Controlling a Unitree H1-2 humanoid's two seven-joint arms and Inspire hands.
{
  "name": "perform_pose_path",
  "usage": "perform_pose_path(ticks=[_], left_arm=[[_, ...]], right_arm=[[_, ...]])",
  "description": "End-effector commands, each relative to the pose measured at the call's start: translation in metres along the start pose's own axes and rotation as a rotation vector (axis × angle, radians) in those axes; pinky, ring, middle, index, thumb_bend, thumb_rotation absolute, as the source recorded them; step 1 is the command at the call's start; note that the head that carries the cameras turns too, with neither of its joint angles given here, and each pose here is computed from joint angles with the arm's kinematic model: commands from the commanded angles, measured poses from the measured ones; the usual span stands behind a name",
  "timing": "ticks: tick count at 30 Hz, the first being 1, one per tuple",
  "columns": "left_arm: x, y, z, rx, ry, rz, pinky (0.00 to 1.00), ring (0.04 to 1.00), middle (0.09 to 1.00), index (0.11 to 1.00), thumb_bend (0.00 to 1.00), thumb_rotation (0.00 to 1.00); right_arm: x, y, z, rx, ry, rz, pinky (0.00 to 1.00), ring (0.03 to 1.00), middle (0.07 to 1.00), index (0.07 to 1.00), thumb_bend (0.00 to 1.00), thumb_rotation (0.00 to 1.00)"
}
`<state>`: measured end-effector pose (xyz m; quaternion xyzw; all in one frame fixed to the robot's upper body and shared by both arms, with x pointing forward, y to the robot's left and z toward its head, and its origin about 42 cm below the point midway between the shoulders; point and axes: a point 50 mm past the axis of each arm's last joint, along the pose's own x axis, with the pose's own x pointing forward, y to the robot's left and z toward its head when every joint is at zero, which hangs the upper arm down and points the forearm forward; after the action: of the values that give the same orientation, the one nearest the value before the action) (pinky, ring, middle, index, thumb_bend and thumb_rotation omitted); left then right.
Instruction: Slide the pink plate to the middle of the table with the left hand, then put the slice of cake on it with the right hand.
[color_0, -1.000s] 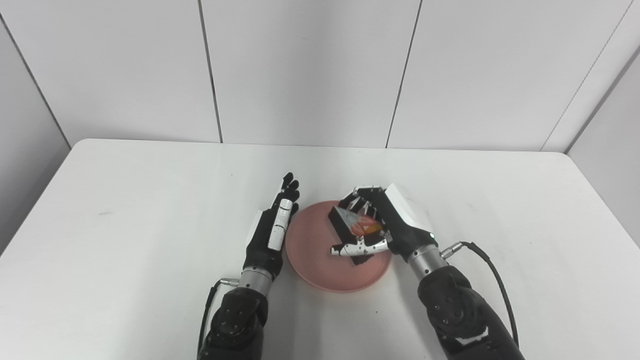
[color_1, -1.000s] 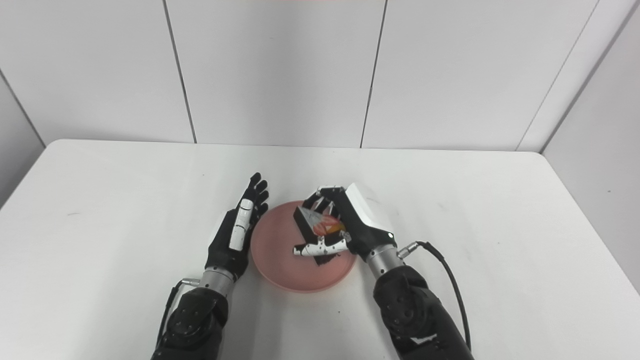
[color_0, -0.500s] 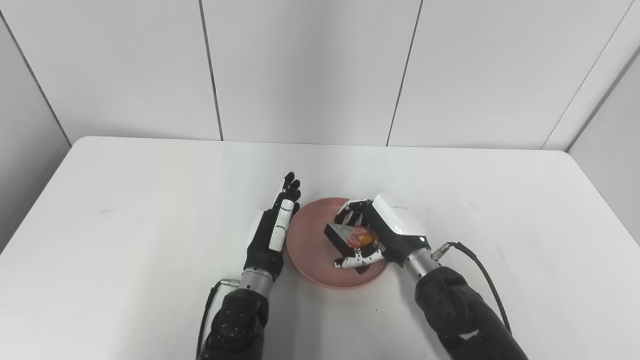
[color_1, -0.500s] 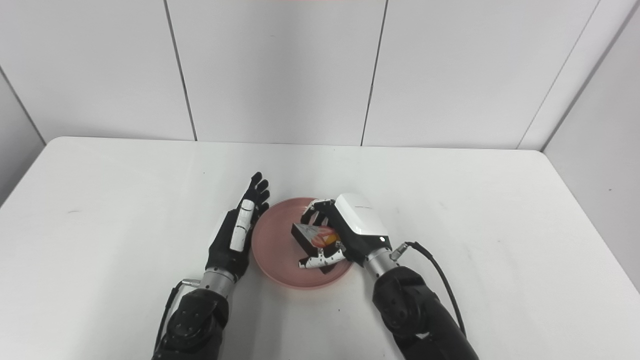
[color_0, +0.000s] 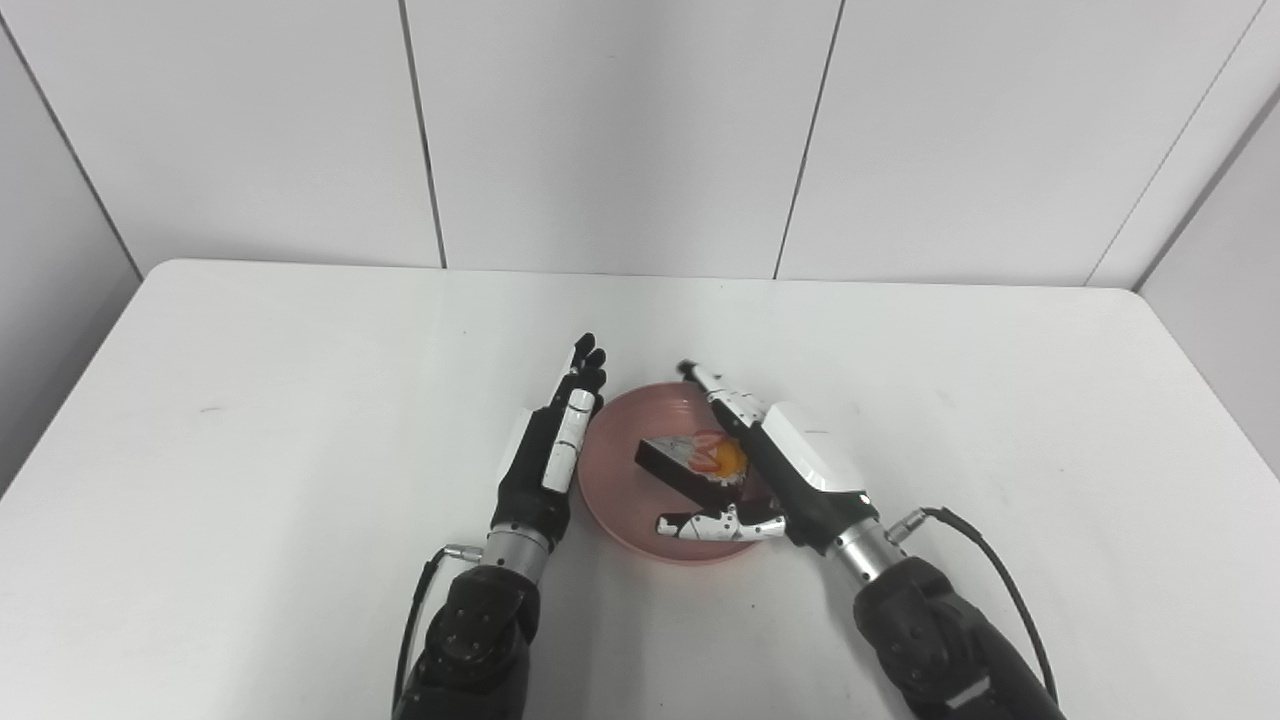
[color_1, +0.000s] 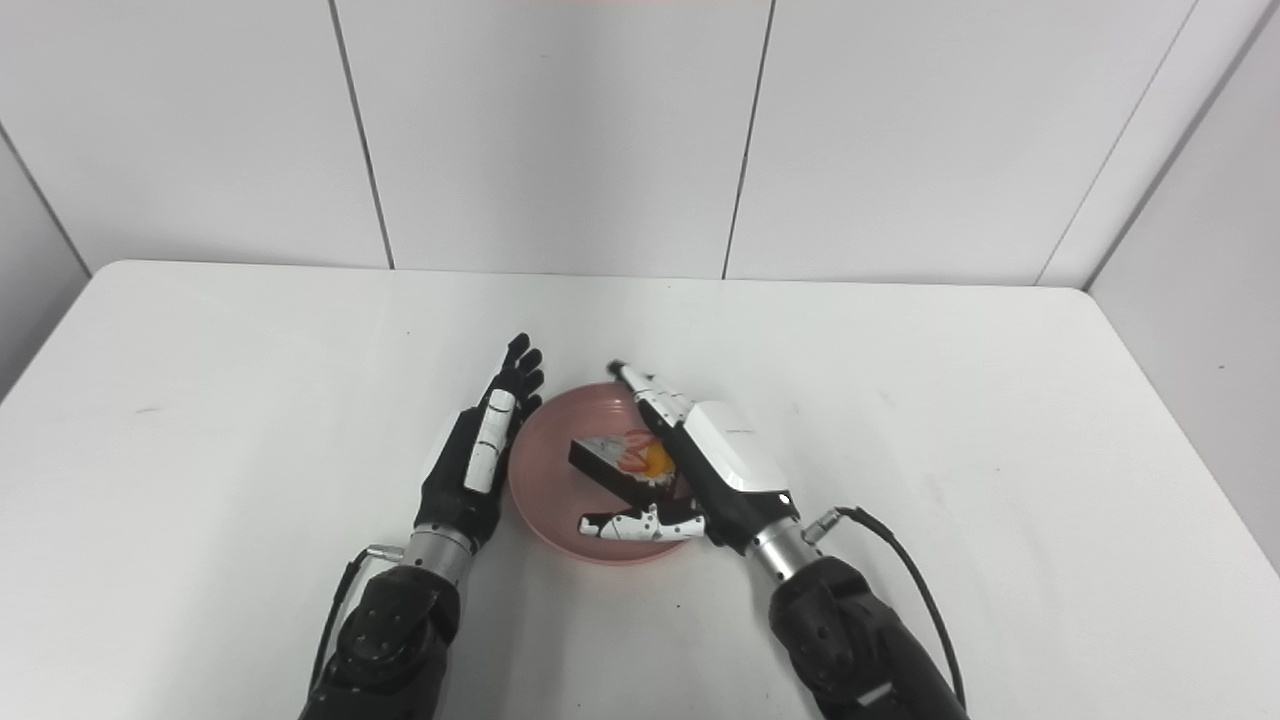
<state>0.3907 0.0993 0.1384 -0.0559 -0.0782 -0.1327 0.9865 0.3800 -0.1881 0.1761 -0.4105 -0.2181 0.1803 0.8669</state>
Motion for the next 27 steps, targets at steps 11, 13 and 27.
perform_pose_path(ticks=[11, 13, 27], left_arm=[[-0.016, 0.017, -0.009, 0.022, 0.018, 0.007, 1.00, 1.000, 1.000, 1.000, 0.74, 1.00], [-0.016, 0.021, -0.009, 0.031, 0.009, 0.014, 1.00, 1.000, 1.000, 1.000, 0.74, 1.00], [-0.021, 0.039, -0.009, 0.022, 0.009, 0.046, 1.00, 1.000, 1.000, 1.000, 0.71, 1.00]], right_arm=[[-0.007, -0.023, -0.003, 0.297, -0.031, -0.320, 0.99, 1.000, 1.000, 1.000, 0.66, 0.79], [-0.006, -0.024, -0.004, 0.331, -0.017, -0.349, 0.99, 1.000, 1.000, 1.000, 0.63, 0.81], [-0.007, -0.003, -0.007, 0.658, 0.171, -0.330, 1.00, 1.000, 1.000, 1.000, 0.54, 0.84]])
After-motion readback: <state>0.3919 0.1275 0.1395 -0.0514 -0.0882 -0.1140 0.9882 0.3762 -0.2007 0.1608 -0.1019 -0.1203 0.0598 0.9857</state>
